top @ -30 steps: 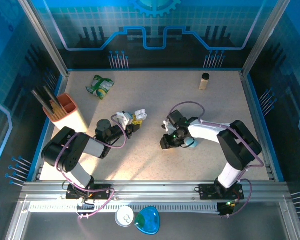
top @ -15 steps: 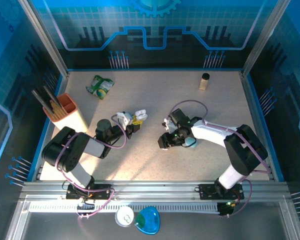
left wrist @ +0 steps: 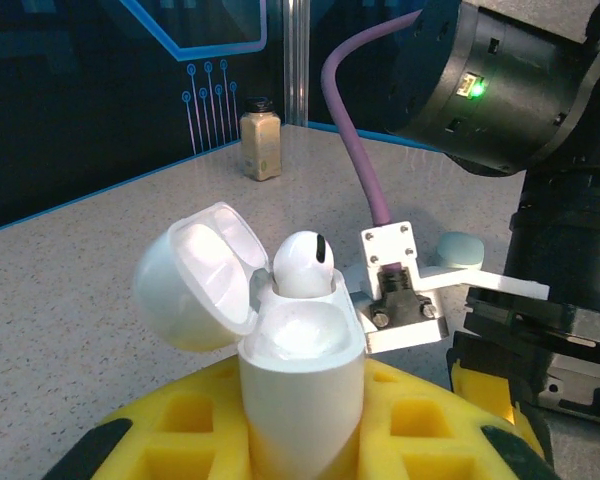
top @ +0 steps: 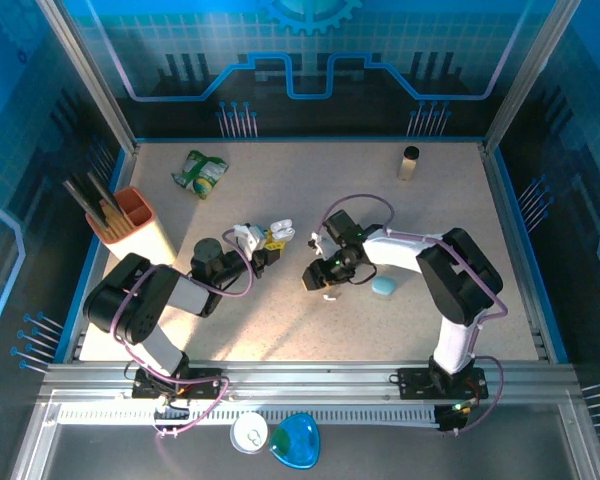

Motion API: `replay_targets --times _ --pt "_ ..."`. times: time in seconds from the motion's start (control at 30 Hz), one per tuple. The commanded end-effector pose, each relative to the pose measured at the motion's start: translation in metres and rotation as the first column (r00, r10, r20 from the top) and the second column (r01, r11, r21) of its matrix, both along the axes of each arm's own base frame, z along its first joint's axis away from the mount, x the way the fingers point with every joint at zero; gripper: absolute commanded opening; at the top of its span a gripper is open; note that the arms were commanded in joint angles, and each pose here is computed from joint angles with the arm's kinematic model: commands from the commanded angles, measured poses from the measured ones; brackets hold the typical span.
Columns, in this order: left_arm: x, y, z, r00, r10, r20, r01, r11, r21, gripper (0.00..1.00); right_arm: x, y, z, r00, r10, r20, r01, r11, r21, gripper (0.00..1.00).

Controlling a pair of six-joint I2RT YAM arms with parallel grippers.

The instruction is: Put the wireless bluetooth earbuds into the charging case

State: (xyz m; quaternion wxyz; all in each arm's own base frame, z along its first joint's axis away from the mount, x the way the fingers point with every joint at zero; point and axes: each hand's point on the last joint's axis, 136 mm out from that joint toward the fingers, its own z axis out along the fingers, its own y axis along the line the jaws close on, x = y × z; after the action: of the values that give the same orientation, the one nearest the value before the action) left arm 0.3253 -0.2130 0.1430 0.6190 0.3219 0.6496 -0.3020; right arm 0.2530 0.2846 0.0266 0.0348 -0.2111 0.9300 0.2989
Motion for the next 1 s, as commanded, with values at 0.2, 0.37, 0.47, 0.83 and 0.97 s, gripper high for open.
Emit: replay_targets --times 0.2,0.37,0.47,0.83,0.97 --pt "0.006 -0.001 0.011 1.000 -0.009 0.025 0.009 1.000 -0.010 0.00 -0.042 -0.028 0.002 0.998 0.012 -0.062 -0.014 0.999 -0.030 0.50" --pt "0.005 -0.002 0.012 1.000 -0.014 0.022 0.014 1.000 -0.013 0.00 -0.050 -0.035 0.001 0.998 -0.002 -0.068 -0.001 0.999 -0.040 0.49" --pt "0.005 -0.001 0.011 1.000 -0.013 0.017 0.013 1.000 -0.013 0.00 -0.050 -0.036 -0.001 0.998 -0.009 -0.068 0.006 0.999 -0.049 0.44" --pt "0.003 -0.001 0.010 1.000 -0.014 0.016 0.014 1.000 -0.011 0.00 -0.046 -0.042 -0.018 0.996 -0.040 -0.081 0.029 0.991 -0.128 0.27" --pt "0.002 -0.001 0.010 1.000 -0.015 0.016 0.016 1.000 -0.012 0.00 -0.040 -0.044 -0.012 0.998 -0.047 -0.034 0.042 0.988 -0.146 0.21"
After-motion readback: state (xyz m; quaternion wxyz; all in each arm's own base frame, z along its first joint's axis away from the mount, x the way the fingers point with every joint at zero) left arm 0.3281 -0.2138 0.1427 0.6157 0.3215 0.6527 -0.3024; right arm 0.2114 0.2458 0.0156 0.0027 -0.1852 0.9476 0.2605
